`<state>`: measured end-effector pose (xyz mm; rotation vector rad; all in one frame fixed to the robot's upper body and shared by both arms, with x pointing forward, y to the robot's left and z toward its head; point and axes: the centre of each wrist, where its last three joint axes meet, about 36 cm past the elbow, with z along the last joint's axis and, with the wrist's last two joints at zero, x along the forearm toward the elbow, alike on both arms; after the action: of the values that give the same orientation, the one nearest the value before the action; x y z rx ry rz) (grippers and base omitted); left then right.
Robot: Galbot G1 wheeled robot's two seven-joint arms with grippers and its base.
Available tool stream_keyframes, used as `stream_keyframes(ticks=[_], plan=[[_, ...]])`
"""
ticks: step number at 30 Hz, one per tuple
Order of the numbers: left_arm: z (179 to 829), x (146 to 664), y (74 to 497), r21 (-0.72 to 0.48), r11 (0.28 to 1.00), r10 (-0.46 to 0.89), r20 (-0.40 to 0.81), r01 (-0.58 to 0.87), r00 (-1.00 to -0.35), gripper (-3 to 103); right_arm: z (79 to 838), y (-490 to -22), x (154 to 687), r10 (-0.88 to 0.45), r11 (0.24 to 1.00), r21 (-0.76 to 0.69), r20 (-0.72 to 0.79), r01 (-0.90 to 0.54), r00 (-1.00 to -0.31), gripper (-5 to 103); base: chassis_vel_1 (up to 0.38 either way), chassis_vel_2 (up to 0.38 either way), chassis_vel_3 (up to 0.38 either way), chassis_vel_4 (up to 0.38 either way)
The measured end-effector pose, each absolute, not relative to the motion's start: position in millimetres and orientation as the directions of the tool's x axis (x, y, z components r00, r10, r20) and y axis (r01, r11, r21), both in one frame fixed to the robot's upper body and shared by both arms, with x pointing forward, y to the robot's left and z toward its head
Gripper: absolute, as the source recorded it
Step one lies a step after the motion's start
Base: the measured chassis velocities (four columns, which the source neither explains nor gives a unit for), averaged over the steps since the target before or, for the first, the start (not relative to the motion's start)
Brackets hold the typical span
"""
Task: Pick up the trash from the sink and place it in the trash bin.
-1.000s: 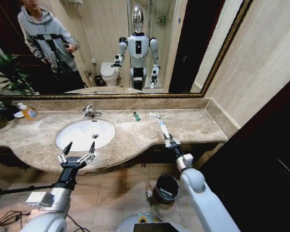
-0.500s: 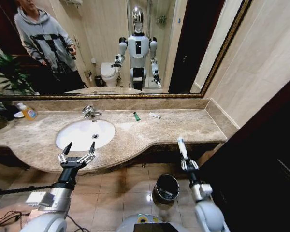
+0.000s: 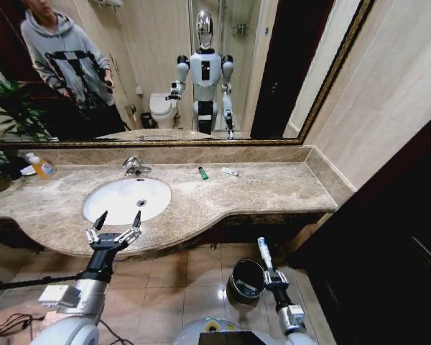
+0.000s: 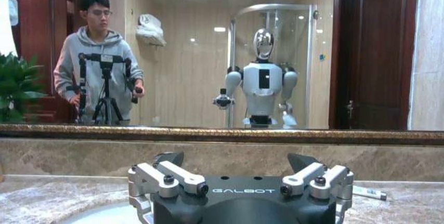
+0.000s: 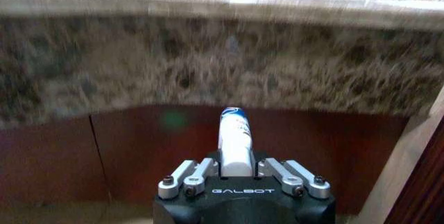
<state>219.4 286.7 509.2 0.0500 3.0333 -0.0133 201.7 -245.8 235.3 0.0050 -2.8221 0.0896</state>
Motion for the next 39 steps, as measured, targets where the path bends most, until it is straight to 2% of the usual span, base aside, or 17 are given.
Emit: stream_keyframes(ticks=[11,24,33,35,39], plan=[[509.2,219.4,286.7,-0.007,0.999,0.032,-0.108,0.033,-0.994,100,168.8,-262.9,220.7,-0.035,0.986,-0.127,0.472,-0.107,-0.881,24,0.000,0.000,0.000,0.000],[509.3,219.4,286.7,-0.007,0.999,0.032,-0.108,0.033,-0.994,100,98.0,-278.2,228.7,-0.105,0.952,-0.150,0.656,-0.266,-0.747,24,0.000,0.000,0.000,0.000],[509.2,219.4,286.7,-0.007,0.999,0.032,-0.108,0.033,-0.994,100,77.9,-281.8,258.2,-0.106,0.945,-0.157,0.684,-0.288,-0.721,24,0.000,0.000,0.000,0.000],[509.2,219.4,286.7,-0.007,0.999,0.032,-0.108,0.033,-0.994,100,68.8,-280.6,284.0,-0.108,0.940,-0.162,0.692,-0.300,-0.714,24,0.000,0.000,0.000,0.000],[509.2,219.4,286.7,-0.007,0.999,0.032,-0.108,0.033,-0.994,100,54.4,-278.4,300.1,-0.101,0.921,-0.200,0.707,-0.335,-0.700,24,0.000,0.000,0.000,0.000]])
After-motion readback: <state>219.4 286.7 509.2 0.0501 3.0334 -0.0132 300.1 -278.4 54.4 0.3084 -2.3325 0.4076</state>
